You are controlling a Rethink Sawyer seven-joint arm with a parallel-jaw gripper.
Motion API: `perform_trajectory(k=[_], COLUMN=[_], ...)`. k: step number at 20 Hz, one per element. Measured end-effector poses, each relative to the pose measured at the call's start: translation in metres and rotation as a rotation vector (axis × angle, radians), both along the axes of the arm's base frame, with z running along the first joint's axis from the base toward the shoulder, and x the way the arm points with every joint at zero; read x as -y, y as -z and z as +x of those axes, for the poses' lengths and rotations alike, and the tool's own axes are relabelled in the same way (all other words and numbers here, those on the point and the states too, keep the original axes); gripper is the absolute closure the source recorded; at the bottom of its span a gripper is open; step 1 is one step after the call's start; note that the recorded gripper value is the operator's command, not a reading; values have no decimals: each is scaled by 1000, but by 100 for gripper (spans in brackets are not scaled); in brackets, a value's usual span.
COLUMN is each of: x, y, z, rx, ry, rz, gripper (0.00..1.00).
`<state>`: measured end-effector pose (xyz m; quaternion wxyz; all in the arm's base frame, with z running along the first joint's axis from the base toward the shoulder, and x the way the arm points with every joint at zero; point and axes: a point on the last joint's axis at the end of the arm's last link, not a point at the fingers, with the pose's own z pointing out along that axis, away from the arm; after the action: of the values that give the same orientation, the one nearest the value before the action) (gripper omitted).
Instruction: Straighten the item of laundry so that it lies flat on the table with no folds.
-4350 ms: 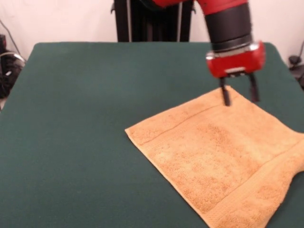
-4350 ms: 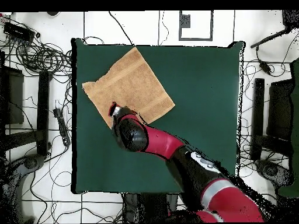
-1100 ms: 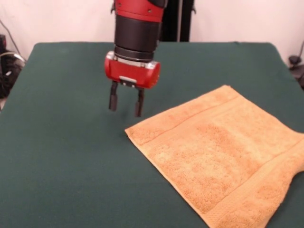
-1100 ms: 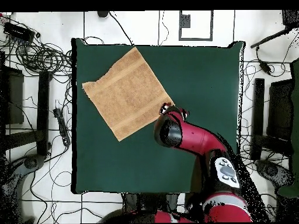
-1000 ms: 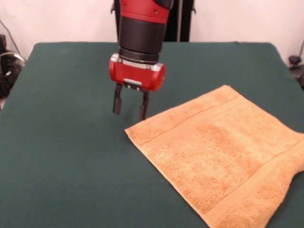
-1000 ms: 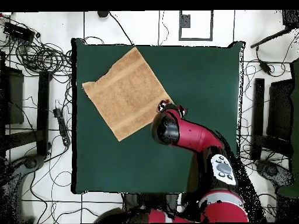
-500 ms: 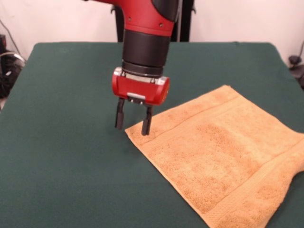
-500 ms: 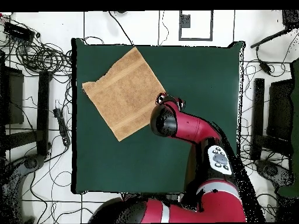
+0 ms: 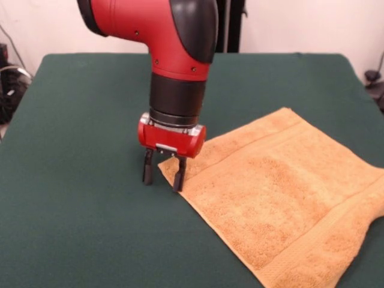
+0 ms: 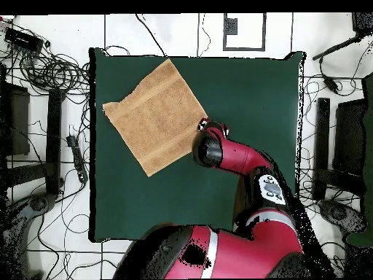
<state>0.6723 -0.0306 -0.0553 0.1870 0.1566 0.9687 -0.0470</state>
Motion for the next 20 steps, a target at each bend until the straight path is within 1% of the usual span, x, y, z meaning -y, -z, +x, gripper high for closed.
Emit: perform_trajectory(k=[2, 8, 12, 20], x=[-2, -14, -22, -21], y=[-2, -2, -1, 0], z=[5, 6, 8, 9], rx=[6, 4, 6, 7], ry=[-12, -40, -51, -44], rz=[-17, -48, -52, -50], gripper=[0, 0, 0, 0])
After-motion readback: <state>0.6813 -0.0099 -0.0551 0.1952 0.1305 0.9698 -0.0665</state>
